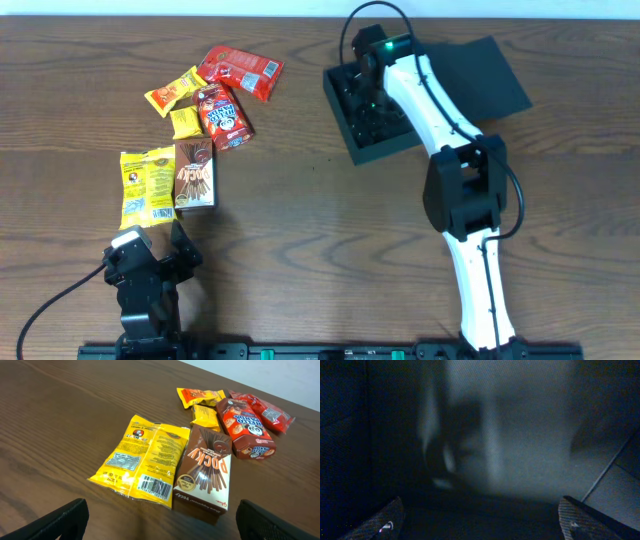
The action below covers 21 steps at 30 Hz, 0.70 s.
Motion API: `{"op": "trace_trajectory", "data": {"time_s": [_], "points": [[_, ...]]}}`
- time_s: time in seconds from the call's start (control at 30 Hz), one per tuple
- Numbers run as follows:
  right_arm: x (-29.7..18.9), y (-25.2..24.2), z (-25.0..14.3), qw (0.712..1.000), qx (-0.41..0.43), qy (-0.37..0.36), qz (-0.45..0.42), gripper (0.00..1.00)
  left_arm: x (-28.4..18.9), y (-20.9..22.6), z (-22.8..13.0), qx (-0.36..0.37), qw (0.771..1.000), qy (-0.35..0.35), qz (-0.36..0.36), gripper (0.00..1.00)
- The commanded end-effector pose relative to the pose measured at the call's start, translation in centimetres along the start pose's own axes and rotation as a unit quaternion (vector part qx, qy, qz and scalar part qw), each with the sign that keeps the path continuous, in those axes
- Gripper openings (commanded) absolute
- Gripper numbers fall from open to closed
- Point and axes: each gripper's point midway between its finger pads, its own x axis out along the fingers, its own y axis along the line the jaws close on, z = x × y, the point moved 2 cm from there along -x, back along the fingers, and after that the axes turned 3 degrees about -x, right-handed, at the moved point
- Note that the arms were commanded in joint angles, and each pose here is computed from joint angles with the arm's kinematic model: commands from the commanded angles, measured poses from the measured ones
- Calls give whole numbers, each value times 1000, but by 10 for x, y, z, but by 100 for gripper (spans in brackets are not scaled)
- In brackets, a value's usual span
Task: Pack container
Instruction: 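Grip the black box with the right gripper and pull it toward center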
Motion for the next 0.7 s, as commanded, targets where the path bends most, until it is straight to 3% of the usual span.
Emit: {"op": "trace_trajectory", "data": {"time_s": [0.0,0.2,0.4,0.57,0.67], "points": [[-22,3,-2,999,-42,-7,-20,99,3,4,-6,-2,1000,5,9,95],[-64,6,-3,996,-68,-44,-33,99,3,4,-6,-3,1000,5,9,95],[-149,-7,-12,988,30,-142,-60,99,3,4,-6,-2,1000,5,9,95],[-224,39,-26,964,21,-251,82,99,3,4,-6,-2,1000,5,9,95],[-255,51,-24,944,24,-306,118,99,3,4,-6,-3,1000,5,9,95]]}}
